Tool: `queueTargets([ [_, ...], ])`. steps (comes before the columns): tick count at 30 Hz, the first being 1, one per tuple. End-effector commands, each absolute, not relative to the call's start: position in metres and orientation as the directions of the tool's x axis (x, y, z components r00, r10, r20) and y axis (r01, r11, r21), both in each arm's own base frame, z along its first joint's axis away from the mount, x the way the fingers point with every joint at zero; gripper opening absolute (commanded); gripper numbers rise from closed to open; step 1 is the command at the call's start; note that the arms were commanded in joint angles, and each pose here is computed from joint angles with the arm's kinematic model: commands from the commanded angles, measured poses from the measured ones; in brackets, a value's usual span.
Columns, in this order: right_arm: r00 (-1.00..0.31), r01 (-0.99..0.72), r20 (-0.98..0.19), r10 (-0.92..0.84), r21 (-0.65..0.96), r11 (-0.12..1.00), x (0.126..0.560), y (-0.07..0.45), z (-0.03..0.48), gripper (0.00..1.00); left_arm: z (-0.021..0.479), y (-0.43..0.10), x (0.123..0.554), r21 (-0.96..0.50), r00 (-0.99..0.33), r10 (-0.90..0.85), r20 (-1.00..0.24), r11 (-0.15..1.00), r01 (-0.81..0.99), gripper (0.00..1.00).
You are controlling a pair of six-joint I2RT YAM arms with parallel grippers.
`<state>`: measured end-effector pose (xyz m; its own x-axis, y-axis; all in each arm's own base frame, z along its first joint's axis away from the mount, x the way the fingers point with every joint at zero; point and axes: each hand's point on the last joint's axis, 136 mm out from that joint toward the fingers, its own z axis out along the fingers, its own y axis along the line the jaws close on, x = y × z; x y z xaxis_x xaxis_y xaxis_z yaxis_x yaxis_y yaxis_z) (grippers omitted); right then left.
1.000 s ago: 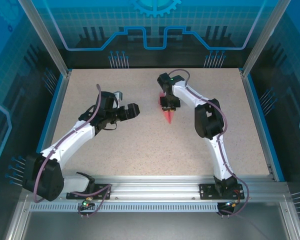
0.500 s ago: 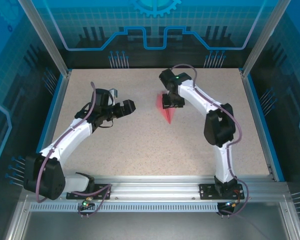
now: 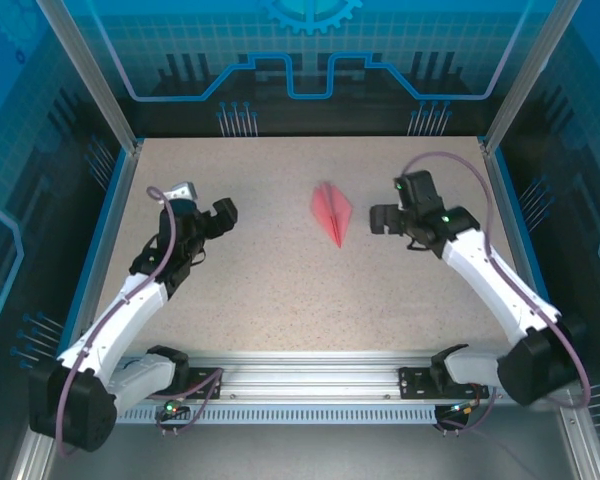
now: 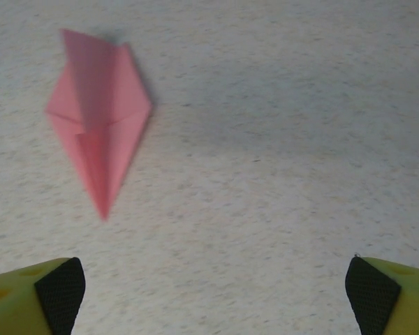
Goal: Fold a paper plane with a square sheet of paper (fold left side to right side)
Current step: Reset both arms
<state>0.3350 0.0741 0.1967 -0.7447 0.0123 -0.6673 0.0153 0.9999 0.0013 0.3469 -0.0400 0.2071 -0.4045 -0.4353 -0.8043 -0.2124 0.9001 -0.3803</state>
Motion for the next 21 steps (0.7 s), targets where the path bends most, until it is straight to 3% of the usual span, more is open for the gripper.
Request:
queueTargets([
  [1,-0.625,0.086,-0.777,0.074,0.026,0.996,0.352,0.043,0.2,1.0,0.217,0.005,0.347,-0.222,-0.259,-0.322,-0.911,0.91,-0.35,0.99],
  [7,-0.559,0.124,-0.829,0.009,-0.073,0.99,0.352,0.003,0.147,1.0,0.184,0.029,0.342,-0.002,-0.345,-0.171,-0.923,0.899,-0.438,0.99],
  [11,-0.504,0.122,-0.864,0.001,-0.07,0.99,0.36,-0.003,0.127,1.0,0.156,0.022,0.354,0.09,-0.399,-0.064,-0.915,0.93,-0.357,0.99],
  [21,-0.368,-0.002,-0.928,-0.058,-0.061,0.998,0.39,0.012,0.114,1.0,0.123,-0.007,0.383,-0.002,-0.318,-0.03,-0.948,0.996,-0.087,0.99],
])
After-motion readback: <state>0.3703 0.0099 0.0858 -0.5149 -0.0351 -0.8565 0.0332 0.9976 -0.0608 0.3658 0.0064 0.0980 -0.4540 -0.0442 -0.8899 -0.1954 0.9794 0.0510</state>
